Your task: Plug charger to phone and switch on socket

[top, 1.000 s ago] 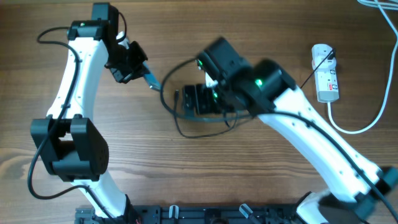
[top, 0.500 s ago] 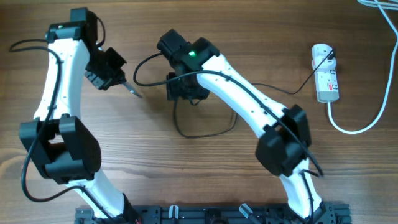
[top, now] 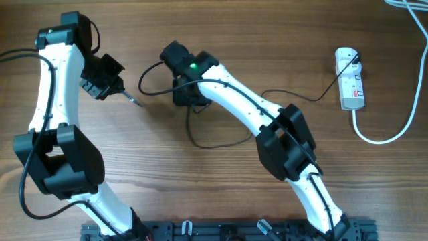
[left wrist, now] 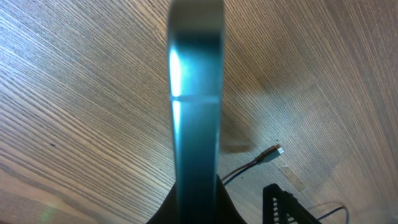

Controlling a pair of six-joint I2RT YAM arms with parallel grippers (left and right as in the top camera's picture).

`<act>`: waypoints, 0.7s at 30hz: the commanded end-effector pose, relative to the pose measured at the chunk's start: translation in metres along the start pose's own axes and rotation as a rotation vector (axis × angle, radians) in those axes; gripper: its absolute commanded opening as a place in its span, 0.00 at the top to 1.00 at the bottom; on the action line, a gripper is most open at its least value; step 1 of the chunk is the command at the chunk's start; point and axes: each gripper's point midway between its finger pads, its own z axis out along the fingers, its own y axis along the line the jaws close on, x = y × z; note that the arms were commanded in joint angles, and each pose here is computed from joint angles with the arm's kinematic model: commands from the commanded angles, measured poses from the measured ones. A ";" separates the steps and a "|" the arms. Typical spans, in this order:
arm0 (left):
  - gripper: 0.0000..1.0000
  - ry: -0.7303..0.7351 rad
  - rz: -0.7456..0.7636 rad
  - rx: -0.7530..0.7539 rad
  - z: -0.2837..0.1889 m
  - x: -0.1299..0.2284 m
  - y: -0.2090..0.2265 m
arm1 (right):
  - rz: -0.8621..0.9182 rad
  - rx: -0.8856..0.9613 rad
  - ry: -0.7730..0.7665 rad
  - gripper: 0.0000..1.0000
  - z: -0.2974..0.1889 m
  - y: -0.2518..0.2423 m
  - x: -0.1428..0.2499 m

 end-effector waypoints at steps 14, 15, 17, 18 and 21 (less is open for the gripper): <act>0.96 -0.019 -0.009 0.006 -0.010 0.002 0.002 | 0.036 0.121 -0.035 0.66 0.046 -0.009 0.003; 0.96 -0.019 -0.009 0.006 -0.010 0.001 0.002 | 0.036 0.123 -0.034 0.69 0.046 -0.009 0.003; 0.96 -0.019 -0.009 0.006 -0.010 0.002 0.002 | 0.035 0.138 -0.040 0.73 0.045 -0.013 0.003; 0.96 -0.019 -0.009 0.007 -0.010 0.001 0.002 | 0.031 0.150 -0.042 0.74 0.045 -0.015 0.002; 0.96 -0.019 -0.009 0.007 -0.010 0.001 0.002 | 0.025 0.192 -0.030 0.80 0.046 -0.024 0.007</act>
